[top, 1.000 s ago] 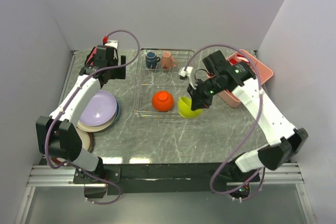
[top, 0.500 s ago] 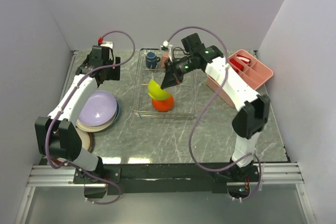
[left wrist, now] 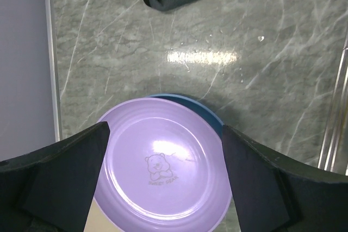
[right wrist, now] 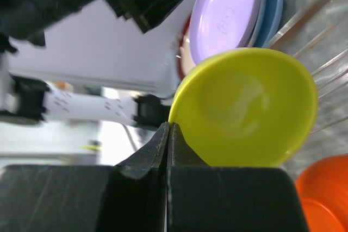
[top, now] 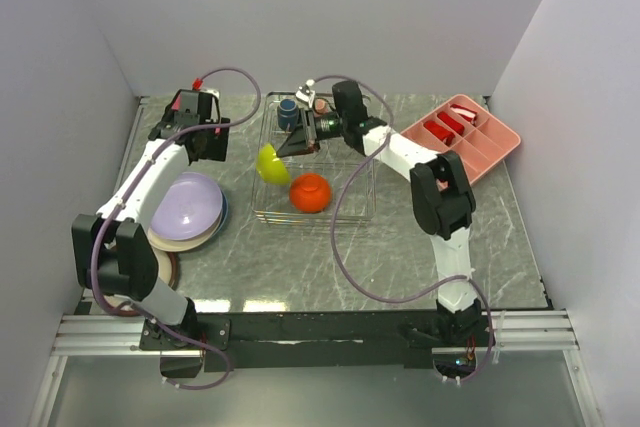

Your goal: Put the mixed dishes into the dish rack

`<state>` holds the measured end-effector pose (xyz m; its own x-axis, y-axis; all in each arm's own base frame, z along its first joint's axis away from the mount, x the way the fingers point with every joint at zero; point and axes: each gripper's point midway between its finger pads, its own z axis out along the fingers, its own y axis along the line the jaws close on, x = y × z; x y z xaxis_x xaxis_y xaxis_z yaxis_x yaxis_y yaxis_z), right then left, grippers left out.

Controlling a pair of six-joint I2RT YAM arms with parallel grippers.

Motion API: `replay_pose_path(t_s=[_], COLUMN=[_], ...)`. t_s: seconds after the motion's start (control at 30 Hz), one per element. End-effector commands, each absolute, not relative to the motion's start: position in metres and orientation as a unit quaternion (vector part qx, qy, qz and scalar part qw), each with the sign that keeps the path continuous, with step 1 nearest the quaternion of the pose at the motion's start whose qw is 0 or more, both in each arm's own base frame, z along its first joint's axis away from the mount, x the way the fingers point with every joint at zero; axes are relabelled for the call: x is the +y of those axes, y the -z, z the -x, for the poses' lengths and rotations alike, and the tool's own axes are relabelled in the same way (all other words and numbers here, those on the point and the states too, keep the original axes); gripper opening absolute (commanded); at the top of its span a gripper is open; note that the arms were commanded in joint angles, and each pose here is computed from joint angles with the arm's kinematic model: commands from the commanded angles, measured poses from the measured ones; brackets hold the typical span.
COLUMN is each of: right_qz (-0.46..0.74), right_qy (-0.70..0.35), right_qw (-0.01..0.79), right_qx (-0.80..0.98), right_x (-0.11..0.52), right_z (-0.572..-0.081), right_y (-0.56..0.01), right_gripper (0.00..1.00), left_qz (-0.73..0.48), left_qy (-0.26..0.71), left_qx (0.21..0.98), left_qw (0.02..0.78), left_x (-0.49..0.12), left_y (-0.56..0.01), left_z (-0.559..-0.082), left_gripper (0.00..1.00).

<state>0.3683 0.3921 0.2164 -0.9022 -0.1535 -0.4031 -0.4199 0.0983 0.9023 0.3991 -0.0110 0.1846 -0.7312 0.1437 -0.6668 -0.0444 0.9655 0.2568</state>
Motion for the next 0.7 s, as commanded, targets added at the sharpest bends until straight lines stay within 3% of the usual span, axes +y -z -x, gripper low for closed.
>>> replay_pose_path(t_s=[0.0,0.67], right_qz=[0.168,0.043], right_qy=[-0.712,-0.693], right_qw=[0.1,0.016], right_qx=[0.675,0.719], right_x=[0.392,0.382], right_z=[-0.372,-0.369], right_y=[-0.259,-0.163], right_gripper=[0.0,0.0], left_qz=[-0.04,-0.043], left_qy=[-0.15,-0.137], left_qx=[0.924,0.935], left_qw=[0.35,0.324], left_x=[-0.003,-0.012], left_y=[-0.178,-0.154], left_z=[-0.395,-0.411], left_gripper=[0.9,0.88])
